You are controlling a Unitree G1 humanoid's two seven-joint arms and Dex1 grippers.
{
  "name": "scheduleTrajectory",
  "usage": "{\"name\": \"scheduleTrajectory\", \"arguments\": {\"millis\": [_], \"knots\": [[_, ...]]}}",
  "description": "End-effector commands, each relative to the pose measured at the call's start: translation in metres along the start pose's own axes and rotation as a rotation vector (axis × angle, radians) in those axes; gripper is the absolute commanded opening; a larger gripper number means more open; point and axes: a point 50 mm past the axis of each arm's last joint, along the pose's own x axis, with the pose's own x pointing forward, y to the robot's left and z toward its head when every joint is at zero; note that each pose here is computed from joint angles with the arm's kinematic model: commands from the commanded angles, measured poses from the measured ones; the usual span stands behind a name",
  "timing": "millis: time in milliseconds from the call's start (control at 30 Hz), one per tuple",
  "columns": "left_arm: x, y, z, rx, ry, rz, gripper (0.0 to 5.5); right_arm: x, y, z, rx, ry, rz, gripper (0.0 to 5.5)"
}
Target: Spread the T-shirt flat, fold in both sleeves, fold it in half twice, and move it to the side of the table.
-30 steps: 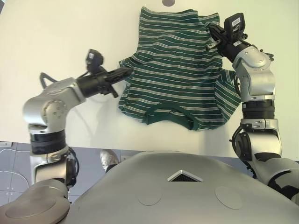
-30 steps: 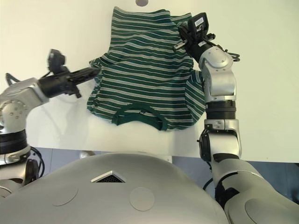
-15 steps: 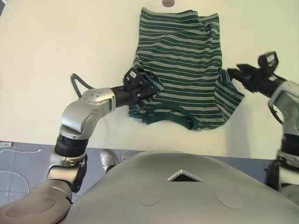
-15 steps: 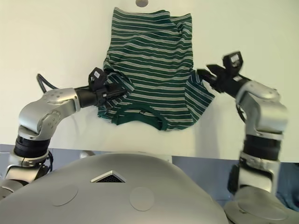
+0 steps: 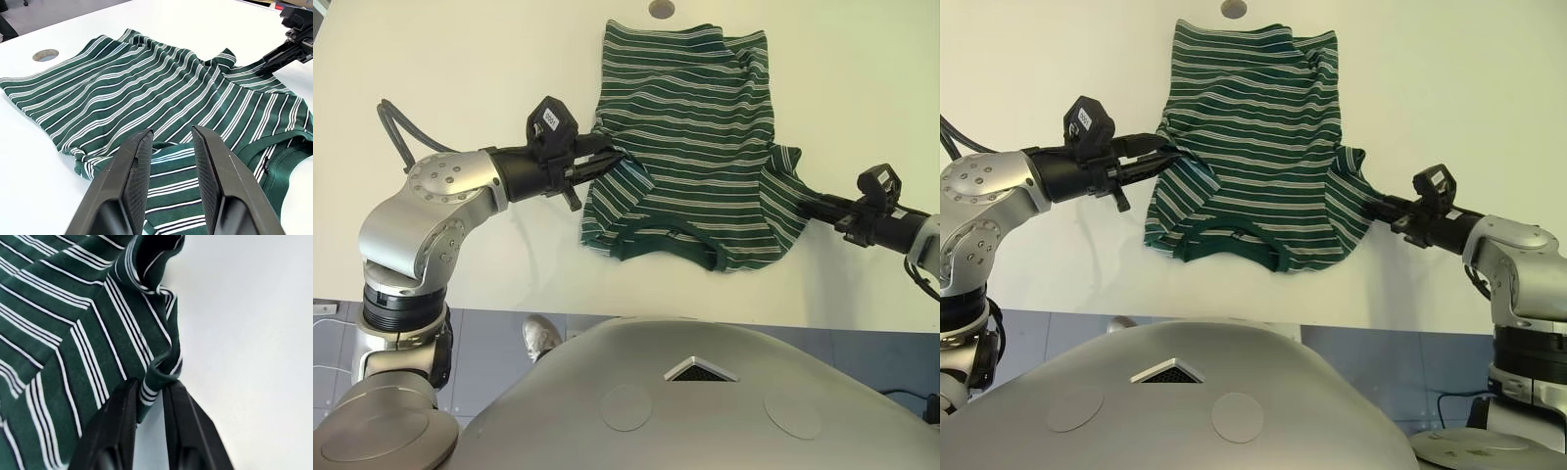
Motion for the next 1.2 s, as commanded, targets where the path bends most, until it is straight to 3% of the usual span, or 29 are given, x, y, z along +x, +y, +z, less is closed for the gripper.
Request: {"name": "scheduleTrajectory", "arguments": {"millis": [33, 200, 300, 500, 567, 733, 767, 833, 900, 1033, 1200], "knots": [[0.001, 0.002, -0.002, 0.008, 0.008, 0.023, 1.45, 0.004, -0.004, -0.011, 0.106, 0.025, 0.007, 0.05], [0.000, 0.005, -0.005, 0.001, 0.016, 0.035, 1.45, -0.006, 0.021, 0.031, -0.138, -0.047, 0.140, 0.01], [0.003, 0.007, -0.004, 0.004, 0.015, 0.029, 1.45, 0.005, 0.046, 0.053, -0.289, -0.057, 0.196, 0.01], [0.008, 0.016, 0.004, 0.022, 0.009, 0.023, 1.45, 0.076, 0.098, 0.034, -0.425, 0.057, 0.366, 0.01], [0.007, 0.020, 0.004, 0.021, 0.013, 0.036, 1.45, 0.080, 0.100, 0.027, -0.438, 0.090, 0.370, 0.49], [-0.006, 0.025, -0.007, 0.092, 0.059, 0.080, 1.45, 0.059, 0.089, 0.045, -0.506, -0.009, 0.319, 1.51], [-0.016, 0.028, -0.011, 0.164, 0.096, 0.085, 1.64, 0.044, 0.086, 0.055, -0.559, -0.048, 0.312, 1.59], [-0.038, 0.039, -0.026, 0.508, 0.268, 0.091, 2.03, 0.013, 0.075, 0.075, -0.698, -0.109, 0.278, 1.59], [-0.050, 0.043, -0.042, 0.733, 0.367, 0.006, 2.35, -0.002, 0.066, 0.079, -0.770, -0.111, 0.288, 1.59], [-0.052, 0.040, -0.072, 0.977, 0.397, -0.171, 3.15, 0.003, 0.043, 0.044, -1.061, -0.003, 0.283, 1.59], [-0.033, 0.025, -0.096, 1.033, 0.310, -0.269, 3.22, 0.010, 0.045, -0.007, -1.298, 0.050, 0.412, 1.59]]}}
